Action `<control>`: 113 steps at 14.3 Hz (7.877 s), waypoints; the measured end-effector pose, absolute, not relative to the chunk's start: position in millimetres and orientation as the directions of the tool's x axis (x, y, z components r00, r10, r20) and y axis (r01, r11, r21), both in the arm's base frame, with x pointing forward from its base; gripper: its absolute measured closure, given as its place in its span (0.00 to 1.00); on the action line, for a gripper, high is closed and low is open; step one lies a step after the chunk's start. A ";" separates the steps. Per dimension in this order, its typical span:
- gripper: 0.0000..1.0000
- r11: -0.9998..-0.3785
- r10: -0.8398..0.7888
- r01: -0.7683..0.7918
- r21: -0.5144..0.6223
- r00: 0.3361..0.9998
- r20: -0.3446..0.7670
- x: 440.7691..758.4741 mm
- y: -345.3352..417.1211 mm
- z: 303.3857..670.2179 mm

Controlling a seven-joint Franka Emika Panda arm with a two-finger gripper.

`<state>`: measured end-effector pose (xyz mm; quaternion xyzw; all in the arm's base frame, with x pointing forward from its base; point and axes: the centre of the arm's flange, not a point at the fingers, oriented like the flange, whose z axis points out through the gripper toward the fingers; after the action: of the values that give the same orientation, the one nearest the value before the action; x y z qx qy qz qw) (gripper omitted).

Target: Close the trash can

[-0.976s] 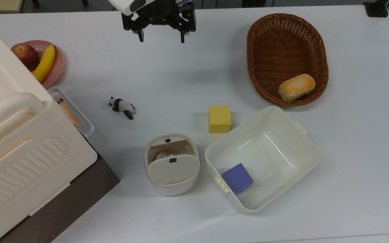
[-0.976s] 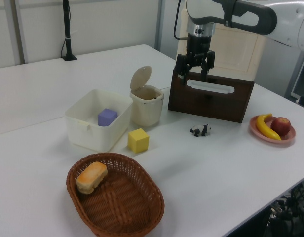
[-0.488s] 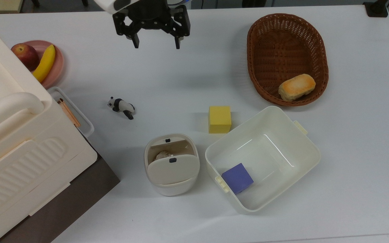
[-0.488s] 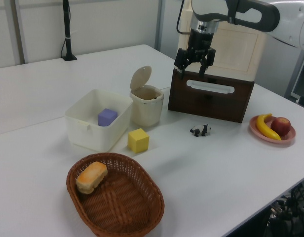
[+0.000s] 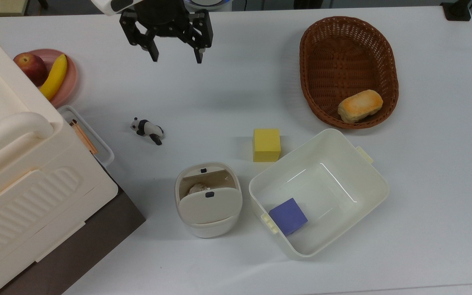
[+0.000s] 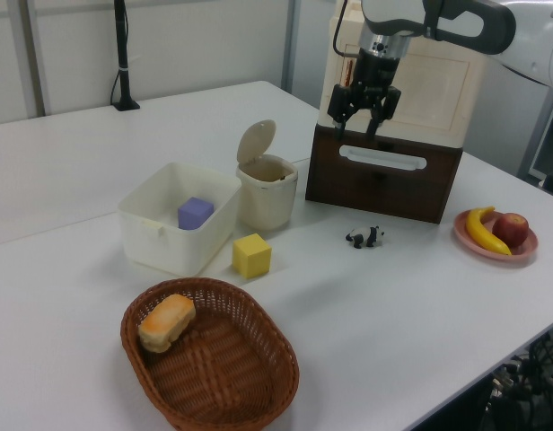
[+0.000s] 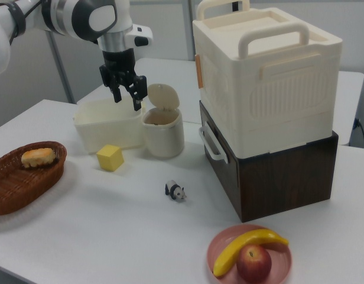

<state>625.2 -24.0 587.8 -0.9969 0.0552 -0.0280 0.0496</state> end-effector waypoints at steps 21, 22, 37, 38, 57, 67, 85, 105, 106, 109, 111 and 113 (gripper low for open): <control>0.73 -0.993 -0.101 -0.035 -0.109 0.713 0.694 750.7 30.6 521.3; 0.73 -0.994 -0.099 -0.032 -0.108 0.715 0.692 752.3 34.4 518.4; 0.96 -0.997 -0.065 -0.015 -0.078 0.713 0.698 759.8 44.2 507.3; 0.96 -0.997 -0.068 -0.016 -0.080 0.713 0.698 759.8 44.2 507.2; 0.94 -0.987 -0.148 -0.061 -0.150 0.716 0.682 764.1 67.2 497.6; 0.95 -0.993 -0.120 -0.103 -0.066 0.713 0.690 767.4 17.0 492.9; 0.92 -0.990 -0.134 -0.067 -0.123 0.699 0.703 750.9 36.4 525.3; 0.96 -0.997 -0.082 -0.064 -0.052 0.754 0.652 761.8 39.4 438.5; 0.96 -0.997 -0.074 -0.059 -0.044 0.762 0.644 760.7 37.8 432.5; 0.97 -0.998 -0.057 -0.054 -0.024 0.781 0.622 757.8 27.2 417.3; 0.97 -0.999 -0.045 -0.052 -0.007 0.785 0.618 757.2 13.9 414.3; 0.97 -0.999 -0.025 -0.042 0.013 0.787 0.617 756.7 2.5 414.1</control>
<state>756.7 2.5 414.1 -0.9451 0.0176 -0.3262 -0.0129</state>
